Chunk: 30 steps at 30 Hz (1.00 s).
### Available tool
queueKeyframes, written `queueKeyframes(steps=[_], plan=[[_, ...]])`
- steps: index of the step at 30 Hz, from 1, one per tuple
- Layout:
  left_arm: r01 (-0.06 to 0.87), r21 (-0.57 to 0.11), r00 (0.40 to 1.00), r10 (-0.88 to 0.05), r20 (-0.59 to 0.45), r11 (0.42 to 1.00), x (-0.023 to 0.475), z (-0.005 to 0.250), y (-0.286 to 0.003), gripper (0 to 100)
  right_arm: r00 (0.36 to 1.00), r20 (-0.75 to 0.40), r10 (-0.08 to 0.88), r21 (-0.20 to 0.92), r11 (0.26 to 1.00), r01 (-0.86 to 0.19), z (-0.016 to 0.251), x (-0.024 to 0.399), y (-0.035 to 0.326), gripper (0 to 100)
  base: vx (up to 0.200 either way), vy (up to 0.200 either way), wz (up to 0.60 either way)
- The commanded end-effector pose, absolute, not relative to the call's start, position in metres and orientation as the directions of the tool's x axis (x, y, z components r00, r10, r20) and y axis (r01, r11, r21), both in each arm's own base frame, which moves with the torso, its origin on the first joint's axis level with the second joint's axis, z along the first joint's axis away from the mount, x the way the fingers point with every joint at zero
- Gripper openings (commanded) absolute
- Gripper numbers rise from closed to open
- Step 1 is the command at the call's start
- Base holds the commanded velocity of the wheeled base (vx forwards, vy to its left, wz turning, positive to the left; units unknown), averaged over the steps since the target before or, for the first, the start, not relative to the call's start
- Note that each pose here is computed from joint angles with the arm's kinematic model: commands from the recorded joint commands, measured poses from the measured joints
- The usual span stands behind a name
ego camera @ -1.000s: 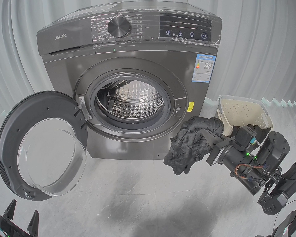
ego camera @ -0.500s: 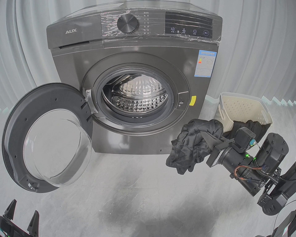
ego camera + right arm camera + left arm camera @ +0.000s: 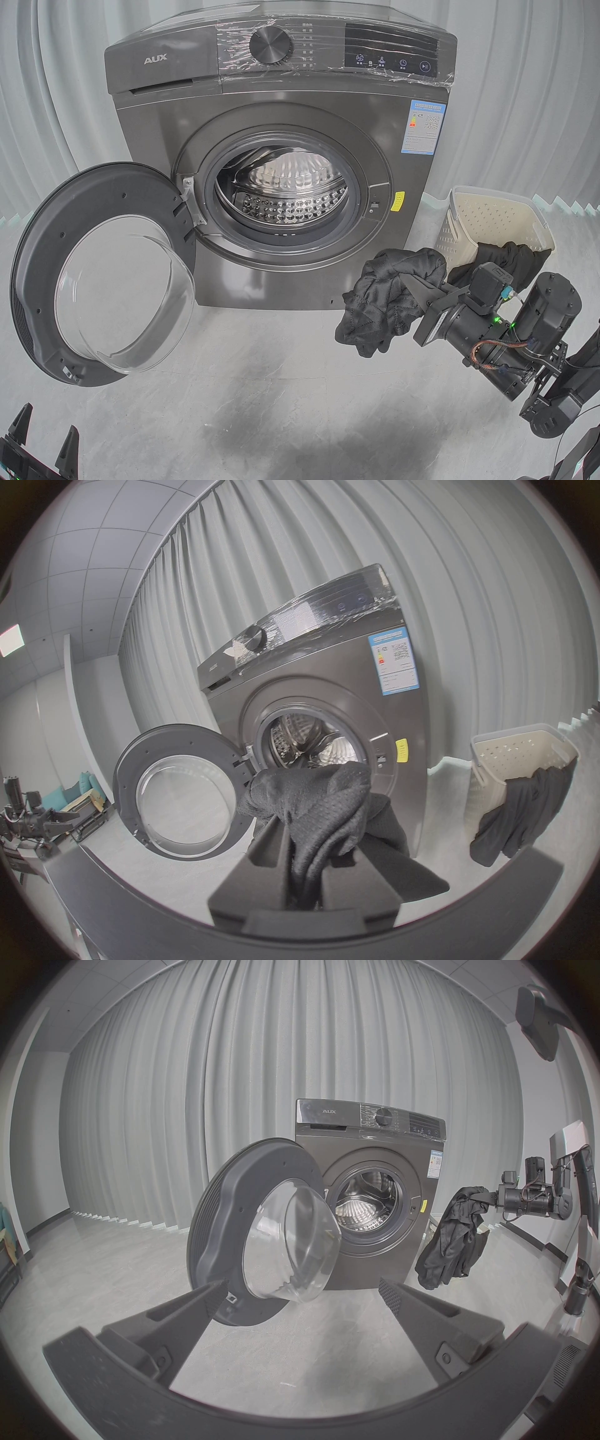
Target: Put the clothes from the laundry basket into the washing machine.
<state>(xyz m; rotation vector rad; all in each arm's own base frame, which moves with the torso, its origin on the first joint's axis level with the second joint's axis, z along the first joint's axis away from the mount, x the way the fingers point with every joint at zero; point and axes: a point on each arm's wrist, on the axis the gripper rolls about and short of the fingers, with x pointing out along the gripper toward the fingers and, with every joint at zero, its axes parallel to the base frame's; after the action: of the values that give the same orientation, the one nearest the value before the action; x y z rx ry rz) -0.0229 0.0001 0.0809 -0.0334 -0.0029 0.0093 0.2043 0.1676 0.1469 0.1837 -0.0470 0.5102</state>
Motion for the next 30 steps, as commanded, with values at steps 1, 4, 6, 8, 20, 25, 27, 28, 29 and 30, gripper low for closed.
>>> queueKeyframes(steps=[1,4,6,8,20,25,27,28,29,30], plan=[[-0.009,-0.031,1.0,0.009,0.003,0.999,-0.023,0.076,0.0,100,0.853,0.108,0.51,0.165,0.837,-0.522,0.149,0.207,0.175,0,0.0,0.0,0.0],[-0.006,-0.003,1.0,0.006,0.002,1.0,-0.023,0.076,0.0,100,0.849,0.128,0.513,0.169,0.832,-0.528,0.153,0.21,0.178,0,0.0,0.0,0.0],[-0.006,0.0,1.0,0.006,0.002,1.0,-0.023,0.076,0.0,100,0.849,0.133,0.512,0.168,0.832,-0.528,0.154,0.211,0.179,0,0.0,0.0,0.0],[-0.008,0.0,1.0,0.008,0.002,1.0,-0.023,0.076,0.0,100,0.846,0.134,0.516,0.17,0.829,-0.533,0.154,0.212,0.182,0,0.0,0.0,0.0],[-0.003,0.002,1.0,0.003,0.002,1.0,-0.023,0.076,0.0,100,0.839,0.159,0.521,0.179,0.82,-0.543,0.147,0.235,0.215,0,0.0,0.0,0.0],[0.014,-0.013,0.993,-0.012,0.116,1.0,-0.029,0.098,0.0,100,0.844,0.17,0.509,0.184,0.825,-0.535,0.149,0.241,0.218,0,0.0,0.0,0.0],[0.066,0.0,0.98,-0.065,0.187,0.998,-0.036,0.124,-0.002,100,0.843,0.191,0.503,0.187,0.825,-0.534,0.152,0.248,0.222,0,0.0,0.0,0.0],[0.11,0.016,0.979,-0.111,0.174,0.994,-0.035,0.129,-0.004,100,0.841,0.203,0.501,0.189,0.823,-0.536,0.154,0.251,0.224,0,0.0,0.0,0.0],[0.157,0.024,0.977,-0.159,0.144,0.987,-0.031,0.133,-0.005,100,0.84,0.218,0.498,0.192,0.822,-0.537,0.158,0.253,0.226,0,0.0,0.0,0.0],[0.194,0.024,0.975,-0.195,0.108,0.981,-0.026,0.136,-0.007,100,0.839,0.228,0.495,0.193,0.821,-0.537,0.16,0.256,0.228,0,0.0,0.0,0.0]])
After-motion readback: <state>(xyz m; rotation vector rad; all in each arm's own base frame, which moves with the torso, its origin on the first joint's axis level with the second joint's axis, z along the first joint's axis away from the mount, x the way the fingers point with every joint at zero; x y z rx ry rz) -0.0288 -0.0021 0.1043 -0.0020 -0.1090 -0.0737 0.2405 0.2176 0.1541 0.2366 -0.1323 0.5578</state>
